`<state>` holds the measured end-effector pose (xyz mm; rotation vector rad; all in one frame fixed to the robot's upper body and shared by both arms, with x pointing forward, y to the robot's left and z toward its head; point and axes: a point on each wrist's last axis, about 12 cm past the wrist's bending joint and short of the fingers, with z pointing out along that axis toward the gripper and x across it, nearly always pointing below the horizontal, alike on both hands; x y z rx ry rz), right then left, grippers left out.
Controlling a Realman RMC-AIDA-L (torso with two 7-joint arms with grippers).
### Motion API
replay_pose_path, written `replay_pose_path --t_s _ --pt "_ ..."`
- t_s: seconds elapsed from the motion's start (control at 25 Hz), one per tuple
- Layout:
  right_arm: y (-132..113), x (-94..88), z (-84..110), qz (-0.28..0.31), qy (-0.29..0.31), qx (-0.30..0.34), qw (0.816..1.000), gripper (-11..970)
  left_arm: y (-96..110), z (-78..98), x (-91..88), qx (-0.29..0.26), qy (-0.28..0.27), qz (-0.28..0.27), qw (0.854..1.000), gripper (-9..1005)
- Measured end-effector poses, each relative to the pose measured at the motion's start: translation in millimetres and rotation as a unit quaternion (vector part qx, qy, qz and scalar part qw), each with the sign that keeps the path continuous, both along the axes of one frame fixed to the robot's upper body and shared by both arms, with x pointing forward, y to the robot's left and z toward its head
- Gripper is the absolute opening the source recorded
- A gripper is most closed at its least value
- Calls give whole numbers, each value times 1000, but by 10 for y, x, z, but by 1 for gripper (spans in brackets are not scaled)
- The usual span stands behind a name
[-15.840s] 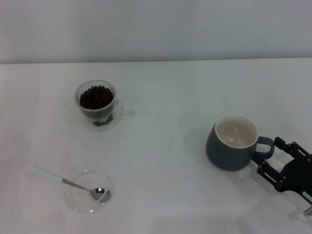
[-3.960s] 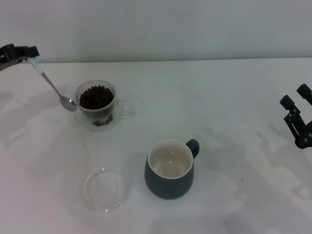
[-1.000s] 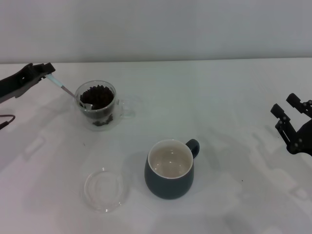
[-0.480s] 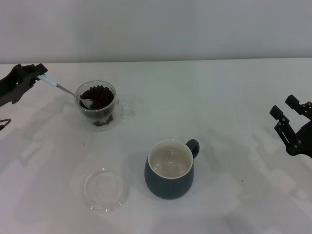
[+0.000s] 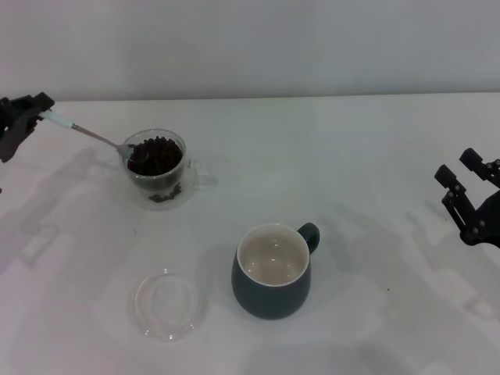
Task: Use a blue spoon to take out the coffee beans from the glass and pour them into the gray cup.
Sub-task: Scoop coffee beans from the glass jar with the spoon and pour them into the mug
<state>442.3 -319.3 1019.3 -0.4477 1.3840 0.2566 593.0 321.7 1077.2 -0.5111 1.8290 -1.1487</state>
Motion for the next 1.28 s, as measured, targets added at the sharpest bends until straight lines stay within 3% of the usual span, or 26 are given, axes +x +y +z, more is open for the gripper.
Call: replay_pose_path --t_s 0.84,1.28 --pt "25 53 39 2 -12 3 1000 393 -131 109 -93 -44 -38 -68 996 131" --pt "-37 102 111 -24 -35 14 999 393 -377 135 -166 -66 -44 -145 986 131"
